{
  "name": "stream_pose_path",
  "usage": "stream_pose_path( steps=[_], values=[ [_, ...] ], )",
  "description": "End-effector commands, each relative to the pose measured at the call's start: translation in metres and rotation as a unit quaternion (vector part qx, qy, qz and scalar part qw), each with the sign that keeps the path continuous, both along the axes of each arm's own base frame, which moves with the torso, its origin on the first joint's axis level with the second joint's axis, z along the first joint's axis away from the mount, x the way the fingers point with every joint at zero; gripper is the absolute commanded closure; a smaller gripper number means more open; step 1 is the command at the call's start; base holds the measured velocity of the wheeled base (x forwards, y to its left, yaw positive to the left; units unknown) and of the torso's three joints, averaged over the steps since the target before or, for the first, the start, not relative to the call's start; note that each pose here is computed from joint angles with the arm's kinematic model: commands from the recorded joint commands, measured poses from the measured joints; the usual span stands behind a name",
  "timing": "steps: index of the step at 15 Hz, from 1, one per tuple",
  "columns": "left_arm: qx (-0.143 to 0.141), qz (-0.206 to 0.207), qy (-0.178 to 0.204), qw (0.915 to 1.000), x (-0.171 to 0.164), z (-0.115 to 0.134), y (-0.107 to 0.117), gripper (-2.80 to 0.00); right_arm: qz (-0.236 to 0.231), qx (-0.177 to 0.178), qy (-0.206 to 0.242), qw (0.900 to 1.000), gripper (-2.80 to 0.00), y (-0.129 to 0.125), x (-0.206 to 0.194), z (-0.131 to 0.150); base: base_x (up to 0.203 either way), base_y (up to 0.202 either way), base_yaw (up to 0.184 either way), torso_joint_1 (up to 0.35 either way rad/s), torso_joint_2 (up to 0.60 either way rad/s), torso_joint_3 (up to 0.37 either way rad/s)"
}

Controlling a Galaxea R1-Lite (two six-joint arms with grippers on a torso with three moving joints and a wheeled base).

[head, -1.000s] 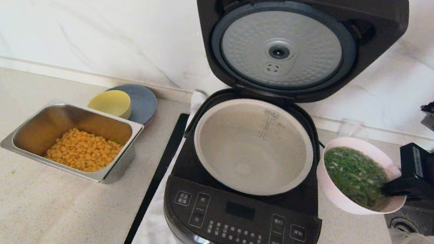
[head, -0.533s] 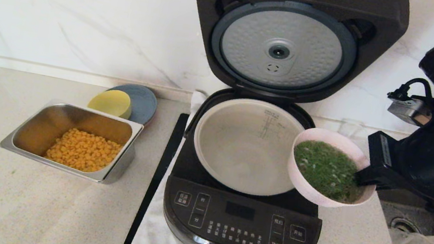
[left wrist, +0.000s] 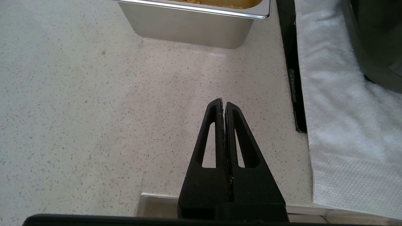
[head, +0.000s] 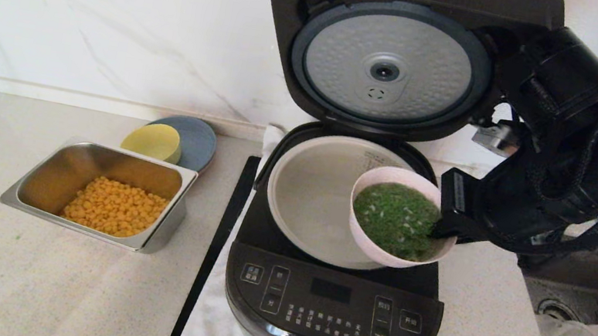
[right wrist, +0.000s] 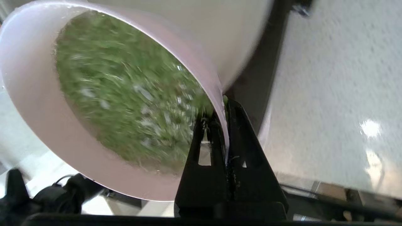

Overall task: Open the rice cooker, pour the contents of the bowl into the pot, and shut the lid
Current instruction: Pour the water from the bowl into the rice cooker

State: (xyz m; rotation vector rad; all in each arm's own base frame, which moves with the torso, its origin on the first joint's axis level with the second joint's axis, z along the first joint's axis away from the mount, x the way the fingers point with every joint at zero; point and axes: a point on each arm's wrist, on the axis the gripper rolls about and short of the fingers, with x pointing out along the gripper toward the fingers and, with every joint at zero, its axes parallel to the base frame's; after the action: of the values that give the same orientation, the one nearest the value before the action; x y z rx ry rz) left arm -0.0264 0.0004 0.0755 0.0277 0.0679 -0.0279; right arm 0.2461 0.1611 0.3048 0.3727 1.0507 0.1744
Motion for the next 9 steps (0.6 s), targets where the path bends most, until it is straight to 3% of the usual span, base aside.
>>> stream_pose_path(
  steps=[1,6,9],
  values=[
    [0.000,0.000,0.000,1.0000,0.000,0.000,0.000,0.00,0.005,-0.004,0.004,1.000,0.00,0.010,0.006,-0.008,0.000,0.000,0.000,0.000,0.00,0.000],
    [0.000,0.000,0.000,1.0000,0.000,0.000,0.000,0.00,0.017,0.002,-0.009,1.000,0.00,0.022,0.008,-0.009,0.000,0.000,0.000,0.000,0.00,0.000],
    [0.000,0.000,0.000,1.0000,0.000,0.000,0.000,0.00,0.014,-0.015,-0.029,0.999,0.00,0.036,0.012,-0.016,0.000,0.000,0.000,0.000,0.00,0.000]
  ],
)
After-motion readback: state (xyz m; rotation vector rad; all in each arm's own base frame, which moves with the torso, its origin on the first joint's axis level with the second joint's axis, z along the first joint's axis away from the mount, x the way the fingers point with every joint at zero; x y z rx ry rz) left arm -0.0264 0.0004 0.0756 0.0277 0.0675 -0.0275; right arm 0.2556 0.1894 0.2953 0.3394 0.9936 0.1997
